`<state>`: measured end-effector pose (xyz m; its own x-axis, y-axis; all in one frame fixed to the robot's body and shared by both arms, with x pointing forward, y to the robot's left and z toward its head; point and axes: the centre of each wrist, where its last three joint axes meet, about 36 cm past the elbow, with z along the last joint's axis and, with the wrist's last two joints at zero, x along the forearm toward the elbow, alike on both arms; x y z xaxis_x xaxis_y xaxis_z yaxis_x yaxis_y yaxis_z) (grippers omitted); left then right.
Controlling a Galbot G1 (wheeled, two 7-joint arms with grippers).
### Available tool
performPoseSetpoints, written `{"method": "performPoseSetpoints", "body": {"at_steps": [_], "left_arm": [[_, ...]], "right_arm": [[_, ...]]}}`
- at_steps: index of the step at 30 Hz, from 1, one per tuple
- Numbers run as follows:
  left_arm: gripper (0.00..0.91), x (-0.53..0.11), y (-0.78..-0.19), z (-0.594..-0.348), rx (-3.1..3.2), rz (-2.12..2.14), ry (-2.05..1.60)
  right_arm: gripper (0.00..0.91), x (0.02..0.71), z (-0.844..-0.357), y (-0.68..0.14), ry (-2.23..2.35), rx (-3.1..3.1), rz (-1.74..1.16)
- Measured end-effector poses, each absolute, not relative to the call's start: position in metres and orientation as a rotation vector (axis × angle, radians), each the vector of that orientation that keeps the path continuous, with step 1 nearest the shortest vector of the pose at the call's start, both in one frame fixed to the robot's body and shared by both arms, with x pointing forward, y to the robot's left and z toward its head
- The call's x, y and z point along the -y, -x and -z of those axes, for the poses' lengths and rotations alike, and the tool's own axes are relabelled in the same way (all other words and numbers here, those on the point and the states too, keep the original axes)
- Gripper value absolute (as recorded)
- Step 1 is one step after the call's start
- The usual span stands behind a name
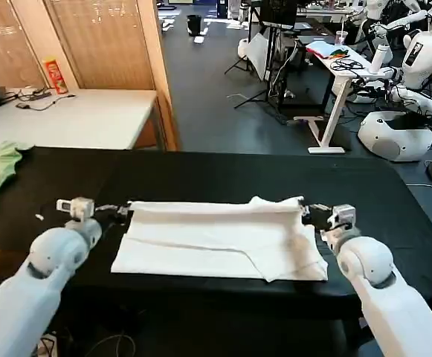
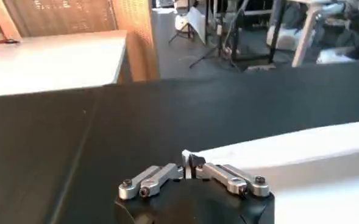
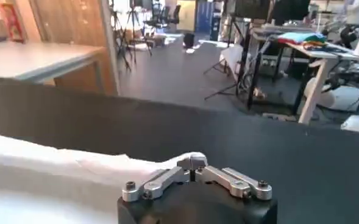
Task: Fold and organize the clothes.
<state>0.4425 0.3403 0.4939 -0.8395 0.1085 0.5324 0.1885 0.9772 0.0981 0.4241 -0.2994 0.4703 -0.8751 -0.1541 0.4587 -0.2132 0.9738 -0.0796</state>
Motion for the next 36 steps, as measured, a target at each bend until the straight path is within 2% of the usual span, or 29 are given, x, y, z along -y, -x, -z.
{"method": "performPoseSetpoints", "body": {"at_steps": [19,20,21,28,36], "left_arm": [[0.166,-0.336,-0.39,-0.469,2.516,0.233,0.187],[0.185,-0.336,-0.388,-0.468,2.512,0.233,0.183],[0.878,-0.336,-0.387,-0.466,2.508,0.233,0.181],[0.878,-0.331,-0.373,-0.465,2.478,0.242,0.177],[0.878,-0.324,-0.362,-0.482,2.521,0.236,0.192]], "right_arm": [[0.02,0.305,-0.454,-0.375,-0.236,2.573,-0.168],[0.137,0.305,-0.454,-0.374,-0.237,2.572,-0.165],[0.878,0.305,-0.454,-0.372,-0.236,2.569,-0.163],[0.878,0.307,-0.458,-0.362,-0.214,2.549,-0.156],[0.878,0.32,-0.478,-0.363,-0.163,2.614,-0.097]]}}
